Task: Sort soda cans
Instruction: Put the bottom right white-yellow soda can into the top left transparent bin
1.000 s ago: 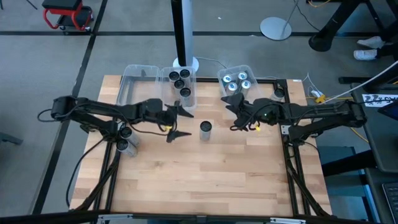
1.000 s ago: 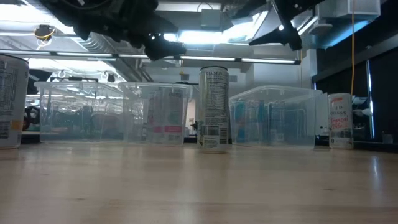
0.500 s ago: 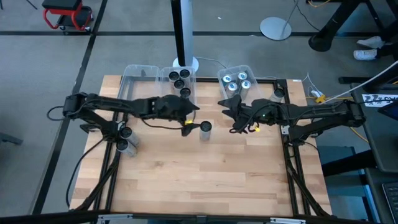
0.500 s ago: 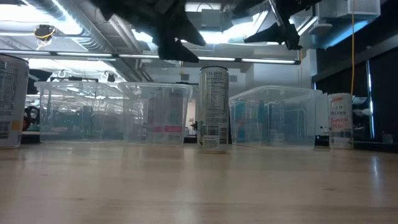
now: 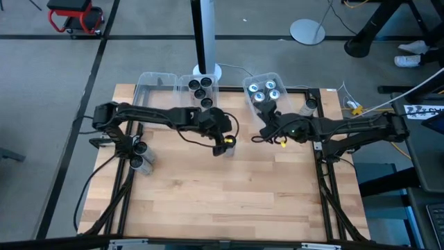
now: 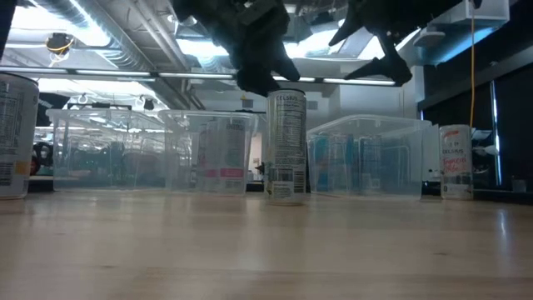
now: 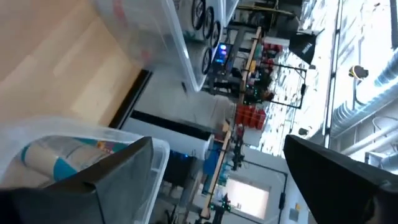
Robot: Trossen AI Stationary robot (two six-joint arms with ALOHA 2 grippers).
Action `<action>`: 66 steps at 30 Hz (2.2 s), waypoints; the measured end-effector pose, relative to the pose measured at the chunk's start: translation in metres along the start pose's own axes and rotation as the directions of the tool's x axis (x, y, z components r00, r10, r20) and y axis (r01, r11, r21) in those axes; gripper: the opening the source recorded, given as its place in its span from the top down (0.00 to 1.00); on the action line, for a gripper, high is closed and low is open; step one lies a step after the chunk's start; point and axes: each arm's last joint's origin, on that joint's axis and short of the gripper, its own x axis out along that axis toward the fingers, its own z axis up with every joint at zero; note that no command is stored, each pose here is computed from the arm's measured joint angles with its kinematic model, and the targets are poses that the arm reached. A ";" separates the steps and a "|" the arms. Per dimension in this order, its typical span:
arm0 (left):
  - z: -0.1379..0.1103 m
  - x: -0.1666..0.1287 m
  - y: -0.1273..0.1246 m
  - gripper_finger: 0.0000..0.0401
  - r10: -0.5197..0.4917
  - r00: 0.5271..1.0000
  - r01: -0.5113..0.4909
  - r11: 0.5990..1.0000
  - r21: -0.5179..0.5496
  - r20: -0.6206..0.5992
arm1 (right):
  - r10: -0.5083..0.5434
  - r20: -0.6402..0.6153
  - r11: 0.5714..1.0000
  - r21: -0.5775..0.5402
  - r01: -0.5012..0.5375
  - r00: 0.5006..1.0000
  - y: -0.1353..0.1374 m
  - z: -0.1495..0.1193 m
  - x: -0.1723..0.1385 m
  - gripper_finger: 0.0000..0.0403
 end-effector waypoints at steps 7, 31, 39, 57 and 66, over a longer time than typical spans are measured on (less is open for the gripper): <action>-0.004 0.009 0.000 0.03 -0.003 1.000 0.003 1.000 -0.002 -0.029 | -0.006 0.025 1.000 0.007 0.006 1.000 -0.001 0.001 0.000 0.11; -0.012 0.023 0.000 0.38 0.001 0.997 0.003 0.998 0.055 -0.082 | 0.003 0.052 1.000 0.002 -0.003 0.999 0.000 0.001 0.000 0.11; 0.020 -0.049 0.001 0.38 0.123 0.992 -0.121 0.991 0.057 -0.018 | 0.009 0.087 1.000 0.000 -0.009 0.996 0.000 0.003 0.000 0.11; 0.028 -0.205 0.068 0.38 0.774 0.627 -0.757 0.632 -0.166 0.087 | 0.011 0.103 1.000 -0.004 -0.011 0.995 0.000 0.004 0.001 0.11; -0.003 -0.212 0.131 0.38 0.848 0.506 -0.843 0.447 -0.301 -0.157 | 0.016 0.102 1.000 -0.009 -0.015 0.995 0.001 0.004 0.001 0.11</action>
